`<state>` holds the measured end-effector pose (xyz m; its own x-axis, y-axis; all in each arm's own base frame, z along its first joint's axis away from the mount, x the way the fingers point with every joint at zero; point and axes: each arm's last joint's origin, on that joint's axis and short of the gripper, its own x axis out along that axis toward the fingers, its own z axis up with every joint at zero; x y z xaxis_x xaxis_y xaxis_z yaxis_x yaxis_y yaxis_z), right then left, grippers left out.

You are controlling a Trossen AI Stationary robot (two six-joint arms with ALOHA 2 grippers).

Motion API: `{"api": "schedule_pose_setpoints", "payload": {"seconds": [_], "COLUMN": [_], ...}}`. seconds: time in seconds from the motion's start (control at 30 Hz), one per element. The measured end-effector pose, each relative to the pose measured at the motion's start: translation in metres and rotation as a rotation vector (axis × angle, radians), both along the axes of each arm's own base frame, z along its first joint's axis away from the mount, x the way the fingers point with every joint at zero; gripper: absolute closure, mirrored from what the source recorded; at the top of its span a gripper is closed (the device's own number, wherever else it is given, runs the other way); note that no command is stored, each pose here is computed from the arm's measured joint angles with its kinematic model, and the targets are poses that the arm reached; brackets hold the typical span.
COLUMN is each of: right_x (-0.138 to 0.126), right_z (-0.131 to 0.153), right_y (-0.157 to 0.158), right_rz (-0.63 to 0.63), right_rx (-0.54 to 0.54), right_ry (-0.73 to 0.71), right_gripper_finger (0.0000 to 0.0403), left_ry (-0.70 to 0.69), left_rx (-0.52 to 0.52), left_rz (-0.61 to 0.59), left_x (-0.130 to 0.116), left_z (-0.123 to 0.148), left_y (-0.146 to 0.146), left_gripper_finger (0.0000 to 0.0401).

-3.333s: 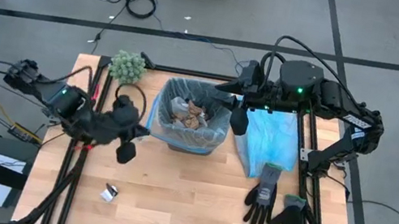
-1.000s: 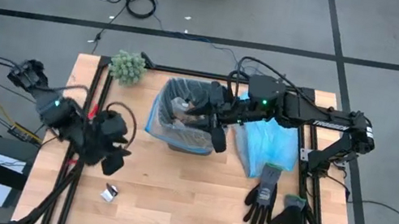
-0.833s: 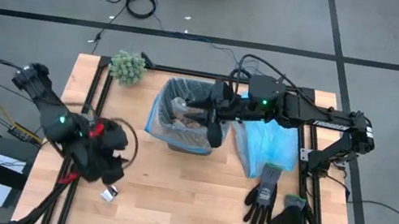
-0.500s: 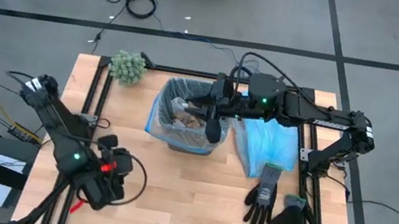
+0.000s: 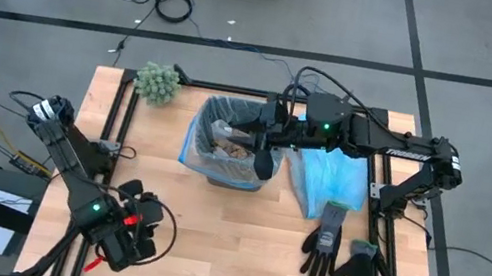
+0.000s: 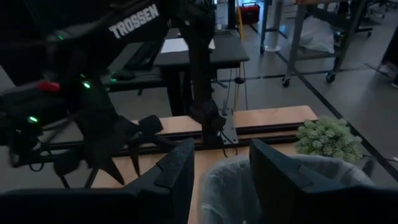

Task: Place trash/remove bag and relplace
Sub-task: Put the white paper into the trash bin

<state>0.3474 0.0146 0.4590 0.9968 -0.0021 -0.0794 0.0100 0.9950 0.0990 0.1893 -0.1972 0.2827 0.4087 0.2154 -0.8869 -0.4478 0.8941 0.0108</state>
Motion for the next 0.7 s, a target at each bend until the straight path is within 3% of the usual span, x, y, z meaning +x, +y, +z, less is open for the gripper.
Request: {"api": "schedule_pose_setpoints", "payload": {"seconds": [0.23,0.5,0.7], "right_x": [0.0,0.0,0.0], "right_z": [0.0,0.0,0.0], "right_y": [0.006,0.002,-0.004], "right_rz": [0.02,0.007,0.006], "right_rx": [-0.001,-0.001,0.0], "right_ry": [-0.001,-0.003,-0.003], "right_gripper_finger": [0.0261,0.0261,0.0261], "left_ry": [-0.068,0.074,0.061], "left_rx": [-0.135,-0.271,-0.461], "left_rz": [0.125,0.485,0.535], "left_x": [-0.01,-0.025,-0.021], "left_z": [-0.033,-0.076,-0.095], "left_y": [-0.006,0.006,-0.001], "left_gripper_finger": [0.0248,0.0248,0.0249]}}
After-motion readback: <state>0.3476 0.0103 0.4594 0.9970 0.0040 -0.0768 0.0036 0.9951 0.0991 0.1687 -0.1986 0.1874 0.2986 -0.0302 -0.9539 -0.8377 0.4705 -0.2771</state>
